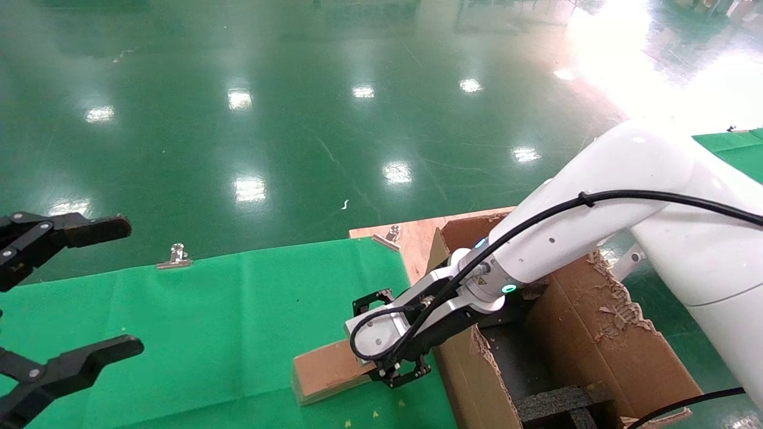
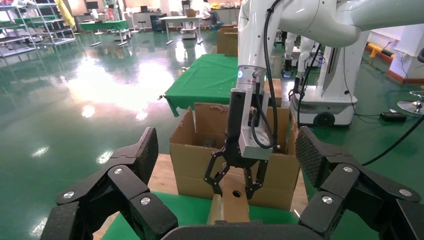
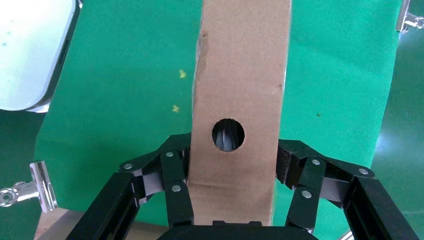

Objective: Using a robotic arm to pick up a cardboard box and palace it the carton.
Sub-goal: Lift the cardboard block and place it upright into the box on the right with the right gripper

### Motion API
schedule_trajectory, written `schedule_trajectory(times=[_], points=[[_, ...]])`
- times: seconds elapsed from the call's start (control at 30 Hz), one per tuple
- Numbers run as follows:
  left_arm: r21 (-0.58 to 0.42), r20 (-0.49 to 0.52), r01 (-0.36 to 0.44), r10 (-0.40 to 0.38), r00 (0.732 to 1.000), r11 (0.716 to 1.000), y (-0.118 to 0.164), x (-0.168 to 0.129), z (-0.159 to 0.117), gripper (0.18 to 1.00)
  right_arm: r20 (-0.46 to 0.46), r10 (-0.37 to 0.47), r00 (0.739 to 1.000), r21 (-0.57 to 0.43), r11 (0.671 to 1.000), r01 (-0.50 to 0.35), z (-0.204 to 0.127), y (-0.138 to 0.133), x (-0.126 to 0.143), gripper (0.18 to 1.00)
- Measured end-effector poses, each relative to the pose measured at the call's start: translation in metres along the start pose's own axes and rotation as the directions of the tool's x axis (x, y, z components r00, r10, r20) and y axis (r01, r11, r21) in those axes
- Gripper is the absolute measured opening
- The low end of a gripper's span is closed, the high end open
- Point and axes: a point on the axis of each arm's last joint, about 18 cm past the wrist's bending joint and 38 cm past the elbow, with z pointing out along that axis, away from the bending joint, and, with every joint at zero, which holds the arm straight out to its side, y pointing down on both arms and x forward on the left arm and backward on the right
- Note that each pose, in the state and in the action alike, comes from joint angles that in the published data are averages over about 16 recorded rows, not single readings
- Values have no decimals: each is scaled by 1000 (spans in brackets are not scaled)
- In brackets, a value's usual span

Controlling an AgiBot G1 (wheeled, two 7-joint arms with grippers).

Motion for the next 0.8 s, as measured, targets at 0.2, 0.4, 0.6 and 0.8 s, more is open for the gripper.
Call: schedule_trajectory(times=[0.2,0.4,0.6,0.8], points=[[0,0,0,0,1000,1000,0,0,0,987,-33,-15,999,13,1000,16,-19,-4,14,364],[0,0,0,0,1000,1000,0,0,0,999,-99,-54,994,20,998,56,-61,-10,39,329],[0,0,0,0,1000,1000,0,0,0,1001,-185,-103,977,6,994,106,-120,-17,66,321],[0,0,0,0,1000,1000,0,0,0,1001,-251,-131,959,-10,991,133,-171,-24,83,318]])
